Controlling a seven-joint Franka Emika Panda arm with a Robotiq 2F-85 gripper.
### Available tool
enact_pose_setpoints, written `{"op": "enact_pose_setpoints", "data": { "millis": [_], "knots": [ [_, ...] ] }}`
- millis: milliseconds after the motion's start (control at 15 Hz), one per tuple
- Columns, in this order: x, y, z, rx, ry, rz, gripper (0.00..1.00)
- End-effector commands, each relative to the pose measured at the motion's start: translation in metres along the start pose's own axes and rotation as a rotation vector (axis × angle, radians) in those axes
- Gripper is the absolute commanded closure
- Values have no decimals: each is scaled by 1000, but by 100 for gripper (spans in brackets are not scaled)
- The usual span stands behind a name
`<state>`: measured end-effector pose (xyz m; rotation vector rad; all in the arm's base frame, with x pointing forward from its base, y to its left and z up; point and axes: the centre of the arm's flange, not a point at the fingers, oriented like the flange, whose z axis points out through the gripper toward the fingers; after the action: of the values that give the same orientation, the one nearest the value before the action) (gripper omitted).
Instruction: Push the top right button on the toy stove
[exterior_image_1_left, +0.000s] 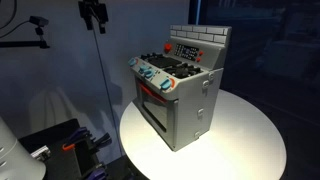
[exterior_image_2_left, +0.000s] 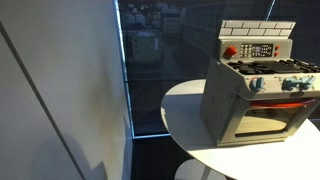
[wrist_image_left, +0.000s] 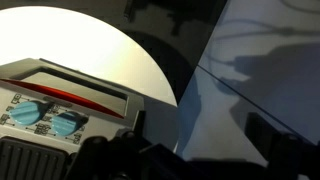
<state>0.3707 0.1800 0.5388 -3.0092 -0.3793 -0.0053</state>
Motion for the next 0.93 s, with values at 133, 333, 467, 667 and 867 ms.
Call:
{"op": "enact_pose_setpoints", "data": {
  "millis": [133, 333, 467, 667, 867],
  "knots": [
    [0, 0, -1, 0, 2, 0, 0],
    [4, 5, -7, -9, 9, 21, 0],
    [9, 9, -10, -19, 20, 36, 0],
    [19, 21, -19, -28, 39, 82, 0],
    [31, 37, -27, -72, 71, 159, 0]
  ]
}}
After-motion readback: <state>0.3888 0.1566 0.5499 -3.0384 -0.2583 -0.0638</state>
